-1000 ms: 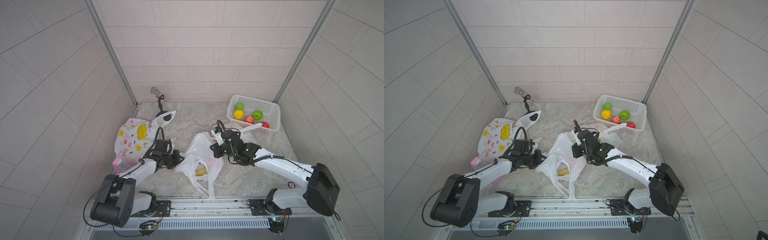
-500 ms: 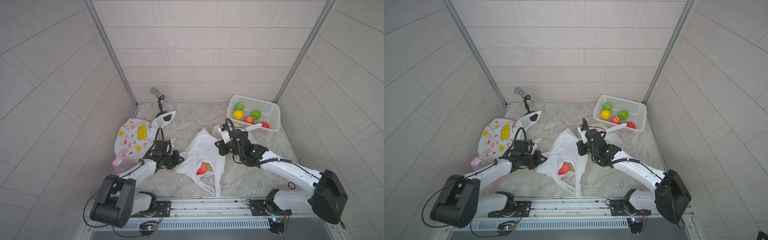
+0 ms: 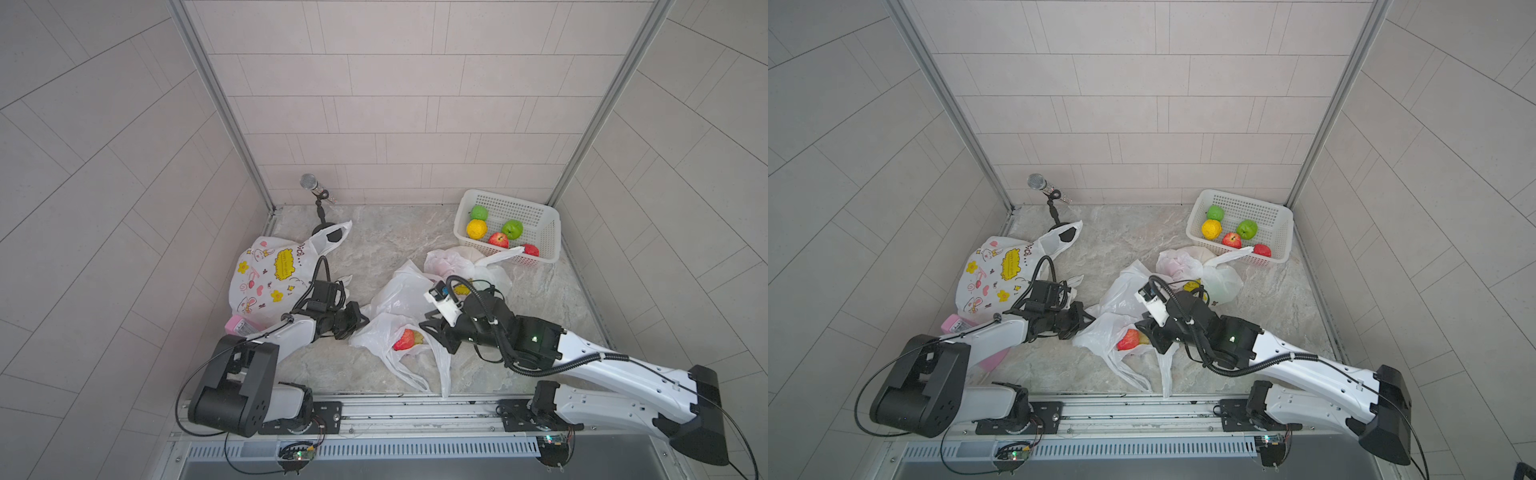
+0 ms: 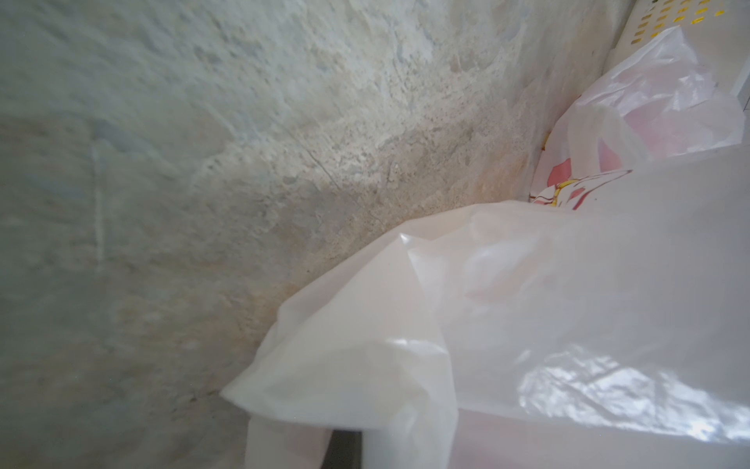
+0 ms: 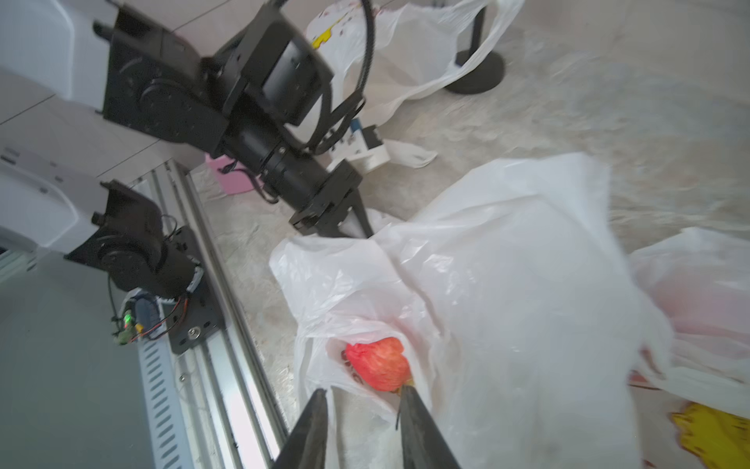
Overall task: Untie the knot of a plastic bag & take out the apple
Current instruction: Pick up the apple from the plastic bag.
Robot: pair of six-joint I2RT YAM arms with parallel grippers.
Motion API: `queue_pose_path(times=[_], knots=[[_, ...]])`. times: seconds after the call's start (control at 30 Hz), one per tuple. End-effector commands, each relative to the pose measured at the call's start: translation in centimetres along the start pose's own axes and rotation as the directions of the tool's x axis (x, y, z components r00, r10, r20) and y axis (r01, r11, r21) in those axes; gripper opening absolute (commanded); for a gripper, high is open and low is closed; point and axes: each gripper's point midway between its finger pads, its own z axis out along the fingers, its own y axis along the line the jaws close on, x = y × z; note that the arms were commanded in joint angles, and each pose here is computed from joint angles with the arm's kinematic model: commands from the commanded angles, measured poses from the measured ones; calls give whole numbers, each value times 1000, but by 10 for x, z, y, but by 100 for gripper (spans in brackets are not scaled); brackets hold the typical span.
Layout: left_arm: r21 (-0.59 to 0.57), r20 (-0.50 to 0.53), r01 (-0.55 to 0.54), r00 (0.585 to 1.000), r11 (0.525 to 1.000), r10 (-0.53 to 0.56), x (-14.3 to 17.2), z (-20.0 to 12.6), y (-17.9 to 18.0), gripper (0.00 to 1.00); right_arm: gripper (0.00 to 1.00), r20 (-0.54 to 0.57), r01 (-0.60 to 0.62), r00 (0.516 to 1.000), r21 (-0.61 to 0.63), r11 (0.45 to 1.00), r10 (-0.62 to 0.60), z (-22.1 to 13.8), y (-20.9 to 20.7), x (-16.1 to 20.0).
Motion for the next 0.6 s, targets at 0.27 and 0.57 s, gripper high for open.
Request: queue_pose_path(times=[0.27,0.57], knots=[[-8,0,-17,1000,1000,17,0,-1,0,0,37,-264,-16,964,74,997,36,81,-19,49],[-12,-1,-22,1000,1000,22,-3,-2,-4,0,65,-289,-41,956,64,997,58,113,-19,58]])
